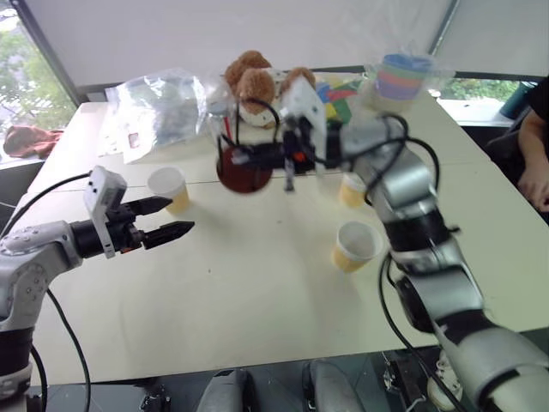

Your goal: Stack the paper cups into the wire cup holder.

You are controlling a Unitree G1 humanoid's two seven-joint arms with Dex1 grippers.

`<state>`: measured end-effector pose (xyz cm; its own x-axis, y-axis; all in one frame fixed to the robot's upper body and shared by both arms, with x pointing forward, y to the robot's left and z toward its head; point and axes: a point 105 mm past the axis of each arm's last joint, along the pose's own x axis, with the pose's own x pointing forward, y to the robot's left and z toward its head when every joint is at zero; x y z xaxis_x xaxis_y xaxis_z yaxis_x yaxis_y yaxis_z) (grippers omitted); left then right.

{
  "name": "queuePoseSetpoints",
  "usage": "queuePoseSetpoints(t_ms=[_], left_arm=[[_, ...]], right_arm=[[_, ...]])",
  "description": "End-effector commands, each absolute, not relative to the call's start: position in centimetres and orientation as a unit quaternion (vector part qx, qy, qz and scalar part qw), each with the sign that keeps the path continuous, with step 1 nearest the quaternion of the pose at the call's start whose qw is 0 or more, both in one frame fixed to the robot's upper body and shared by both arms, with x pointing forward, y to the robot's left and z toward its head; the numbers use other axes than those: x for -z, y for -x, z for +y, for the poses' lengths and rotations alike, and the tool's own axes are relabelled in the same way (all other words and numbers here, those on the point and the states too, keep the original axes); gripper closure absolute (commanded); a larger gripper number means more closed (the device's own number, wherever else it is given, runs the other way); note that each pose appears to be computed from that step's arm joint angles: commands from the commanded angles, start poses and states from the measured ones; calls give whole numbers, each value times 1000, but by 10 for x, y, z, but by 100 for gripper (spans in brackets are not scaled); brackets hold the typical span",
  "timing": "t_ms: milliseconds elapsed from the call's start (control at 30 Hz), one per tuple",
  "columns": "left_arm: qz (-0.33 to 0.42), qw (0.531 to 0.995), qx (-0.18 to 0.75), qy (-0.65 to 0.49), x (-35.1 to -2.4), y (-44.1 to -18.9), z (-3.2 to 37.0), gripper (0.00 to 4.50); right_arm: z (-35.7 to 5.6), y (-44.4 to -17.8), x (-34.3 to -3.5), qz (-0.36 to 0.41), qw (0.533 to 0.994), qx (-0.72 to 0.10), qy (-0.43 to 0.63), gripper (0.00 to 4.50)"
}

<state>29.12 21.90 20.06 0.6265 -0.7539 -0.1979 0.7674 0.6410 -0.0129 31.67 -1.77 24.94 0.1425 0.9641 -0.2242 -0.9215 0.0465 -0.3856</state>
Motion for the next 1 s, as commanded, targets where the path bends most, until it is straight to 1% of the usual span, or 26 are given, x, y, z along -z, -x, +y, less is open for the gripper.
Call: queuePoseSetpoints(t_ms=[33,167,233,400,433,467,500,533,800,900,933,1000], left_arm=[[96,890,444,-35,-216,-288,219,0],[101,887,449,-34,-222,-293,223,0],[105,886,451,-36,-220,-294,224,0],[102,886,452,-39,-213,-299,218,0],[102,886,451,-38,-211,-300,217,0],[102,887,449,-38,-208,-300,218,0],[103,888,447,-38,-207,-300,218,0],[102,889,445,-37,-205,-300,219,0],[100,891,441,-35,-202,-302,219,0],[97,892,440,-37,-202,-304,218,0],[97,892,440,-37,-202,-304,218,0],[96,892,440,-38,-201,-305,218,0]], right_arm=[[-18,-287,-236,-24,708,-672,217,446],[-19,-275,-207,9,701,-676,229,446],[-17,-274,-200,18,702,-673,233,446],[-13,-283,-189,38,730,-639,240,446],[-13,-288,-188,48,744,-622,239,446],[-11,-297,-190,59,772,-592,224,446],[-10,-303,-191,69,791,-570,212,446],[-7,-302,-194,71,801,-558,205,446],[-1,-291,-204,69,828,-520,196,446],[-6,-301,-206,67,854,-479,193,446],[-6,-307,-210,63,869,-459,175,446],[-5,-314,-217,69,897,-424,104,446]])
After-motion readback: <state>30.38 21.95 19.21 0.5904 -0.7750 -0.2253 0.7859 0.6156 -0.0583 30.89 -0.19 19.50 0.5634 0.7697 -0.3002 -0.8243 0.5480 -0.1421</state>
